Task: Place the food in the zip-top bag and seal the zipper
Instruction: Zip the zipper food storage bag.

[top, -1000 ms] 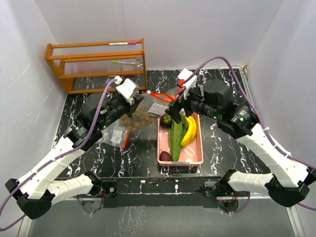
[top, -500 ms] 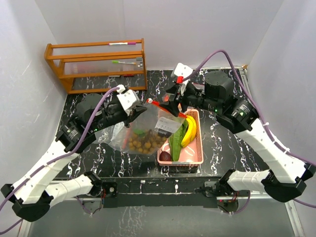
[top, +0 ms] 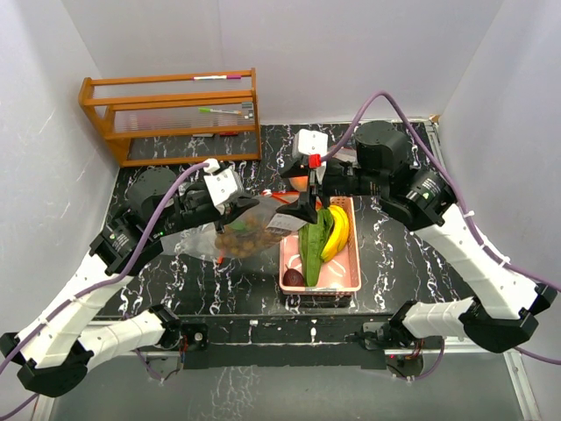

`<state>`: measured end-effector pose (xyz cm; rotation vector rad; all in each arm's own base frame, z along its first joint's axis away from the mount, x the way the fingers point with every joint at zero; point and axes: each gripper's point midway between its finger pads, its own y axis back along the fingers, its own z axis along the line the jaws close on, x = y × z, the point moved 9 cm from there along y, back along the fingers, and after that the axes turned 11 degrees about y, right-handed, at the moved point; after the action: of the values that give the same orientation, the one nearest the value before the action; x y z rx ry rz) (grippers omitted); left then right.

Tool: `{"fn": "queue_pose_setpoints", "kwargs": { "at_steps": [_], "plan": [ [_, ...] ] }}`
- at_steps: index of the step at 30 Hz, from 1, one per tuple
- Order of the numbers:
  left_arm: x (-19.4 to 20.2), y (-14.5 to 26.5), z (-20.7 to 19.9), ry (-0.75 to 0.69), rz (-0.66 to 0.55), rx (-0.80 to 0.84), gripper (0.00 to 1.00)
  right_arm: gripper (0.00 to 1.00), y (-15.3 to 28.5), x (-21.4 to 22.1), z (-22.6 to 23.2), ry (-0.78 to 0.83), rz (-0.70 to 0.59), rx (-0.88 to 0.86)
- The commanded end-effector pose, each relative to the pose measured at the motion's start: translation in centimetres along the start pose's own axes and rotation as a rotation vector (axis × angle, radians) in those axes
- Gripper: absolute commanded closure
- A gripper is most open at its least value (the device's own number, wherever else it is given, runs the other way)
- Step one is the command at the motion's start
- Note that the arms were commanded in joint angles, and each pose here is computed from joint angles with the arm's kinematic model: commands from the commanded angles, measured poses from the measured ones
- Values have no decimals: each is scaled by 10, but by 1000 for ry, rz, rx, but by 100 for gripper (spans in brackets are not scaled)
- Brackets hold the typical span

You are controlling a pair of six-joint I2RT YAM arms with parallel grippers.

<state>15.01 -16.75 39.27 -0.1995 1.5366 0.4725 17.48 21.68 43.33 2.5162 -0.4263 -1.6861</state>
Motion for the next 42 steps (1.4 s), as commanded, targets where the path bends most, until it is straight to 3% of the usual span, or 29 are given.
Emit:
{"fn": "queue_pose_setpoints", "kwargs": {
  "at_steps": [1,8,10,11,13,21,27,33,42],
  "plan": [
    [-14,9,-7,-38,-48,59,100,28,3,-25,-8,106,-84,-42],
    [-13,9,-7,-36,-47,54,100,41,-1,-24,-3,94,-108,-104],
    [-13,10,-7,-37,-49,47,100,55,-2,-22,-1,86,-110,-133],
    [-12,10,-6,-36,-48,46,100,56,-4,-22,1,77,-112,-149],
    [-12,10,-6,-36,-48,45,100,56,-5,-21,0,63,-111,-147],
    [-12,12,-8,-32,-53,51,100,36,-17,-19,-14,25,-91,-73],
    [-11,12,-7,-36,-48,46,100,35,-15,-26,-13,47,-129,-92],
    [-8,11,-6,-35,-43,36,100,43,-10,-30,-6,62,-161,-147],
    [-10,11,-7,-34,-50,39,100,46,-16,-29,-12,36,-146,-128]
  ]
}}
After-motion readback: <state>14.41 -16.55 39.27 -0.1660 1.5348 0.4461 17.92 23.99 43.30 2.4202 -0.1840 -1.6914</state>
